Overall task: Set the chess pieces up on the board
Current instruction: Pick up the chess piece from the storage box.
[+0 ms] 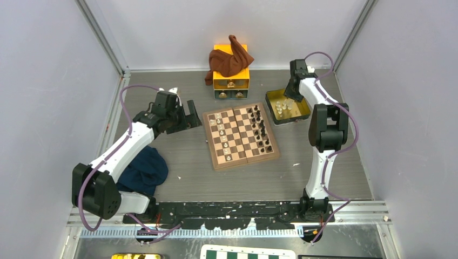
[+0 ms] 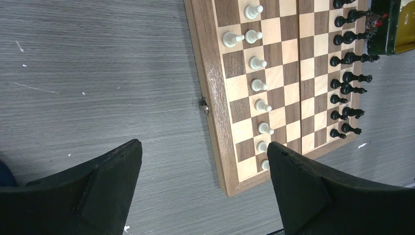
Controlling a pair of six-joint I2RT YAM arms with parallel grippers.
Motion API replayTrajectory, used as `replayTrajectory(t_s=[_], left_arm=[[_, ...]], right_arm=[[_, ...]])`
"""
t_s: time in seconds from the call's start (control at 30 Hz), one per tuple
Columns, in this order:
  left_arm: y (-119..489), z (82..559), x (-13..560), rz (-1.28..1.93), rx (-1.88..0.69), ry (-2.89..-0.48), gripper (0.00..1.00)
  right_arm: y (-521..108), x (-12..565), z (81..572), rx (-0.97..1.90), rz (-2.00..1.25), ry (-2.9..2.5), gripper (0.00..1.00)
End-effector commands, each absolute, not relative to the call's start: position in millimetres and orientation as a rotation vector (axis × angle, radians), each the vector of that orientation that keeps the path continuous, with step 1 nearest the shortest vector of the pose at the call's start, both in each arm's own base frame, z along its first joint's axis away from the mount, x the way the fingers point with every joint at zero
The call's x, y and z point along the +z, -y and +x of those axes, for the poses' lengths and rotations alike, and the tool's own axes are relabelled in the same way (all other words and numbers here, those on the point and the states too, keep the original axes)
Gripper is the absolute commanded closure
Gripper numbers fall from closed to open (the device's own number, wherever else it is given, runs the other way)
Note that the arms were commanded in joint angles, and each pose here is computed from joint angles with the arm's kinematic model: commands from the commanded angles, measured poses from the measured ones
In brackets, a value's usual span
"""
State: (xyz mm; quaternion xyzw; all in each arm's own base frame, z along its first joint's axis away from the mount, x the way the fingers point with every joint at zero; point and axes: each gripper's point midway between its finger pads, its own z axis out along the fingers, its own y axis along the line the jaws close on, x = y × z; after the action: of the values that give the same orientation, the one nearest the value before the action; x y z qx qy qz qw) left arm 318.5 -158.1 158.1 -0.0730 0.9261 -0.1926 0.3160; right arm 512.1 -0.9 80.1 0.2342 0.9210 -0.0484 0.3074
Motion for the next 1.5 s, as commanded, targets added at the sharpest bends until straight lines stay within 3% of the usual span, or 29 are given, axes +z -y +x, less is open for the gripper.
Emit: replayTrajectory(t_s=[0.0,1.0,1.47], left_arm=[[161,329,176,-0.191,-0.531,-2.391,0.00],[164,334,173,-0.175,-0.533,-2.408,0.01],[166,337,170,-0.179,-0.533,-2.415,0.01]], right_arm=[[2,81,521,-0.097,0.648,-2.400,0.57],[9,69,531,-0.073,0.683,-2.401,0.66],[12,69,536,-0.071,0.682,-2.399,0.76]])
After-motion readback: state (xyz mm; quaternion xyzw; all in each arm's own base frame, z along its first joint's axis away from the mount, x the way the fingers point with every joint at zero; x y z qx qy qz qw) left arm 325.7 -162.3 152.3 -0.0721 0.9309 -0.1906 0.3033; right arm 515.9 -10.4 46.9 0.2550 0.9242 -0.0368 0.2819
